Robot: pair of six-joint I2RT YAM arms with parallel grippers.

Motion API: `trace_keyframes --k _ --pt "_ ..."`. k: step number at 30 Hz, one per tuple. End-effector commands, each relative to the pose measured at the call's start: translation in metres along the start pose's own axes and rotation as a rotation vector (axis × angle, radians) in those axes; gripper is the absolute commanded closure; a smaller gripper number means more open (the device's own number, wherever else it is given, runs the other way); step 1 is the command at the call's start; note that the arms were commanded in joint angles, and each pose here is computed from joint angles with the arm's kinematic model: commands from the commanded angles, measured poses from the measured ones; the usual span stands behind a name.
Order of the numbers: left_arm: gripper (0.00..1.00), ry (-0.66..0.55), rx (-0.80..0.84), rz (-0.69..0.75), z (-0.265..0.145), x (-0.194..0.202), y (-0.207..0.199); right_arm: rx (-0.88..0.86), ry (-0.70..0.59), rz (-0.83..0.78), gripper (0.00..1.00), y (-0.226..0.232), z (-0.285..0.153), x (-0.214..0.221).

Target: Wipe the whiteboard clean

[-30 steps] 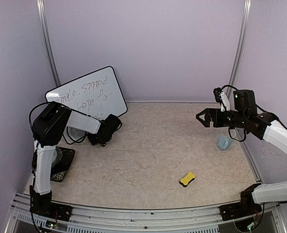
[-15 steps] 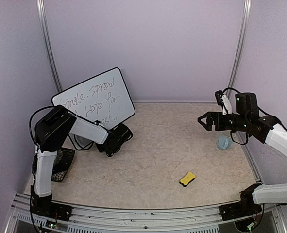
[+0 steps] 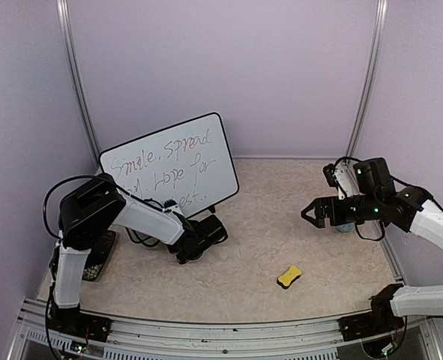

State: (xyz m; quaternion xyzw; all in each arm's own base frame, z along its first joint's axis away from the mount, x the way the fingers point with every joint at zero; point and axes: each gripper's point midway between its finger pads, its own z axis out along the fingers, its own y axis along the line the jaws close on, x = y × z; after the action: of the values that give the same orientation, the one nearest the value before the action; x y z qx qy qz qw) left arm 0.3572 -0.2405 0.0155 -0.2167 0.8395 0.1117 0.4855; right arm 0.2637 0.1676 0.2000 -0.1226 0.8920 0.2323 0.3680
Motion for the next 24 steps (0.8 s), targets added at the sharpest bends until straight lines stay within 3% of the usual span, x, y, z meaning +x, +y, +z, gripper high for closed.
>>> trace_keyframes --k 1,6,12,16,20,24 --pt "0.91 0.089 0.072 0.106 -0.034 0.03 -0.004 0.011 0.129 -0.055 0.0 0.008 0.004 0.031" --pt "0.85 0.101 0.087 0.15 -0.044 0.04 -0.001 -0.025 0.193 -0.162 0.0 0.026 0.007 0.03" --pt "0.53 0.108 0.122 0.158 -0.059 0.037 -0.001 -0.026 0.218 -0.32 0.0 0.051 0.012 0.003" --pt "0.37 0.088 0.162 0.16 -0.081 0.03 -0.005 0.091 0.263 -0.467 0.0 0.041 0.011 -0.013" --pt "0.22 0.096 0.199 0.154 -0.103 0.025 -0.005 0.14 0.269 -0.779 0.0 0.036 0.014 -0.015" --pt "0.07 0.101 0.209 0.139 -0.126 0.009 0.006 0.022 0.219 -1.175 0.0 0.054 0.012 0.008"
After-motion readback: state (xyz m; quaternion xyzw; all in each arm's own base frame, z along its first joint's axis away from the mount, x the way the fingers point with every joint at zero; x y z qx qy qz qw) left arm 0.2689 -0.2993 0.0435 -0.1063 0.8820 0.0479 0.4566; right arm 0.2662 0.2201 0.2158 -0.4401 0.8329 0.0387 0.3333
